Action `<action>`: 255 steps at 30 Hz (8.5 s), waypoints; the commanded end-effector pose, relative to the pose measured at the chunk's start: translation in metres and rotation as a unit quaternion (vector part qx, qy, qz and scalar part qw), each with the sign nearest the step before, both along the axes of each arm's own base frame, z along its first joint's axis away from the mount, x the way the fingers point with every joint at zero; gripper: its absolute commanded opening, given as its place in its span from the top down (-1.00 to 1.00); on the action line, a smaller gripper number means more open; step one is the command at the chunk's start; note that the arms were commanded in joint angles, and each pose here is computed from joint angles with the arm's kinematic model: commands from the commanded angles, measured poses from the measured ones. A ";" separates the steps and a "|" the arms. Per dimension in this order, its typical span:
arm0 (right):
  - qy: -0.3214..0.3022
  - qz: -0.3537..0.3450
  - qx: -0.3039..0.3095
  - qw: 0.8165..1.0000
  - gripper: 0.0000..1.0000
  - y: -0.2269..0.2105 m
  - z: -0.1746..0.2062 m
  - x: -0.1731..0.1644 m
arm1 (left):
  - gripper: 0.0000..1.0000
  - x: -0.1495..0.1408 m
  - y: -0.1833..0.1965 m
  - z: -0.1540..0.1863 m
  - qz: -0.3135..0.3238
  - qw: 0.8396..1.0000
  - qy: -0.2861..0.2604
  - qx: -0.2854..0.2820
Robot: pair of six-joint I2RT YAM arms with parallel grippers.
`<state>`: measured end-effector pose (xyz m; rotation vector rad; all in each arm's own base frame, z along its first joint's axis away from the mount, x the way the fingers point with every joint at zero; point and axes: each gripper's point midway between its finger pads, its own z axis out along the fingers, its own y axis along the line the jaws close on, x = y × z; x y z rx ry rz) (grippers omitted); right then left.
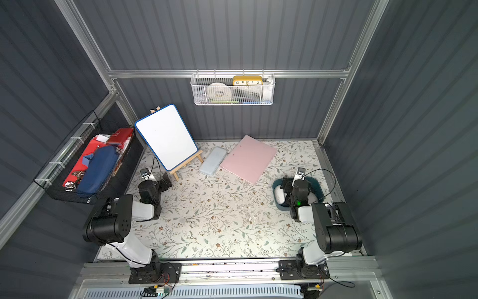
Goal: Take out the mouse from the storage box
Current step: Move the storage box to the center of the board, then pick up the mouse from the storage box.
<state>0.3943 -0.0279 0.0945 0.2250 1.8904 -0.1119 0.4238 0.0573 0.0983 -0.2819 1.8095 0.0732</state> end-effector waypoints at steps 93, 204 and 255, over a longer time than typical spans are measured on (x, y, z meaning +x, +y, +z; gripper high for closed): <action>0.415 0.187 0.120 0.882 -0.85 0.261 -0.014 -0.126 | -0.99 -0.087 -0.173 0.065 -0.126 0.938 0.211 -0.244; 0.368 0.181 0.295 0.863 -0.75 0.292 -0.006 -0.084 | -0.78 -0.074 -0.286 -0.001 -0.232 0.870 0.304 -0.310; 0.262 0.099 0.164 0.946 -0.81 0.173 0.049 -0.127 | -0.63 -0.072 -0.318 -0.015 -0.174 0.874 0.410 -0.197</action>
